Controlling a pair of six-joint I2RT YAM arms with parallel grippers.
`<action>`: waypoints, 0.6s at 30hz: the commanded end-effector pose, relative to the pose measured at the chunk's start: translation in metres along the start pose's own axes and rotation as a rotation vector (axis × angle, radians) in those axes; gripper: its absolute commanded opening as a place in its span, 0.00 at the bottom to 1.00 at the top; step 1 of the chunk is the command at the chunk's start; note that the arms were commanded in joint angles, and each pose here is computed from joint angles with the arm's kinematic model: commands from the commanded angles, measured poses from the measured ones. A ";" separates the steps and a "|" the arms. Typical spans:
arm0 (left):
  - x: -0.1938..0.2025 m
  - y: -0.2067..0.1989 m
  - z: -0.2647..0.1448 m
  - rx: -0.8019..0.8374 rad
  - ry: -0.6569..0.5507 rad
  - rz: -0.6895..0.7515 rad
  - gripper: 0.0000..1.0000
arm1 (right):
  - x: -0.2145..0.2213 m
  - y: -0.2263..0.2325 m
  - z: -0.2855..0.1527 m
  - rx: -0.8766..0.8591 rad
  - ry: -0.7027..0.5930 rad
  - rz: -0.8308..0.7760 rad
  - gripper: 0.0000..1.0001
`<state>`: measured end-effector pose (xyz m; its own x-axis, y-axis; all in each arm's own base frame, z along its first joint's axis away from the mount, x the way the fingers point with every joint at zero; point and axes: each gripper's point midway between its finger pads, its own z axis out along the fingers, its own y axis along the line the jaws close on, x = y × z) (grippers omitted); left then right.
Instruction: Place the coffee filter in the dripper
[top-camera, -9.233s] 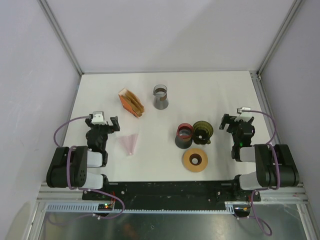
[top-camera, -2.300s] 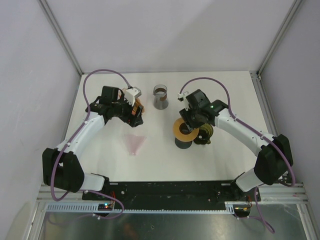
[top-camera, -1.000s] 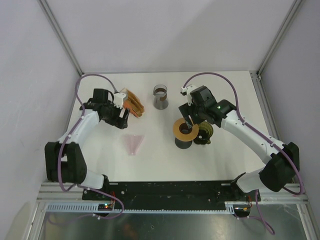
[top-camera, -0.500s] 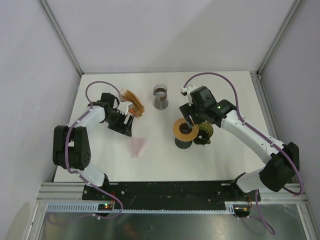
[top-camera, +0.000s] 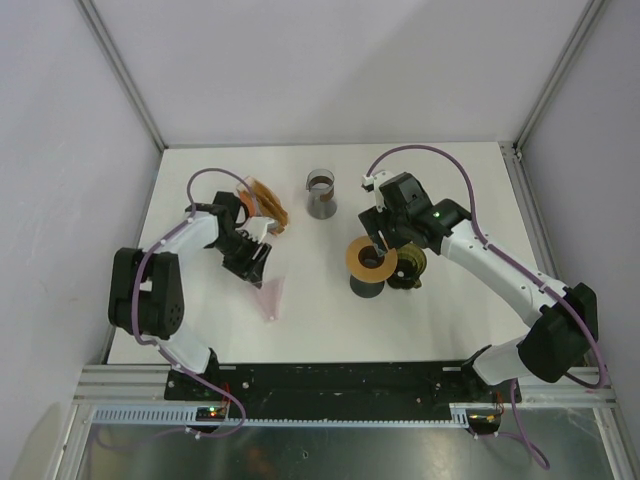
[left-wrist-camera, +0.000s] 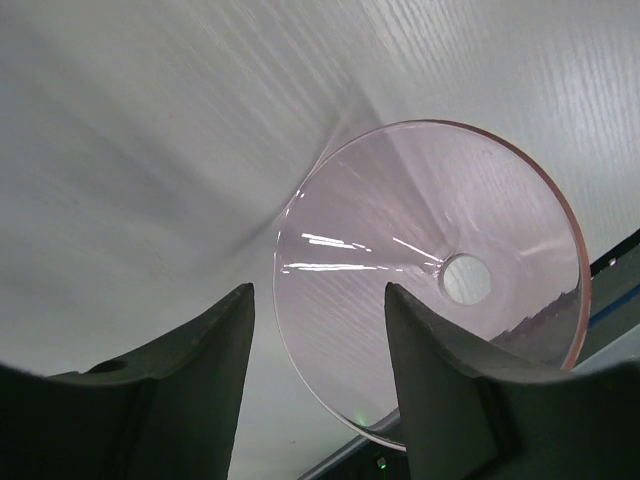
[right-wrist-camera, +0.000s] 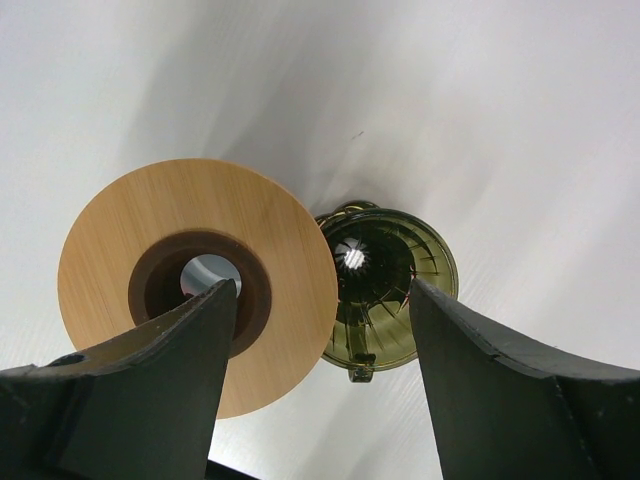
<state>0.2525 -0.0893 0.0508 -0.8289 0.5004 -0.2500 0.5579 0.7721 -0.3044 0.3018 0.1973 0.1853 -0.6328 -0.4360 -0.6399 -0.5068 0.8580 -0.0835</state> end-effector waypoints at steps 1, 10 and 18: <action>0.011 0.000 -0.006 0.004 0.069 0.037 0.59 | -0.012 -0.001 -0.007 0.015 -0.026 -0.013 0.74; -0.005 -0.007 -0.011 0.043 0.018 0.049 0.61 | -0.008 0.000 -0.004 0.030 -0.005 -0.029 0.74; -0.057 0.006 -0.056 -0.021 -0.180 0.062 0.68 | -0.003 0.004 -0.001 0.037 0.019 -0.048 0.74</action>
<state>0.2711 -0.0890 0.0733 -0.8108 0.5147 -0.2787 0.5825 0.7559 -0.2989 0.2950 0.1979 0.1745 -0.6451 -0.4752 -0.5984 -0.5171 0.8480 -0.1159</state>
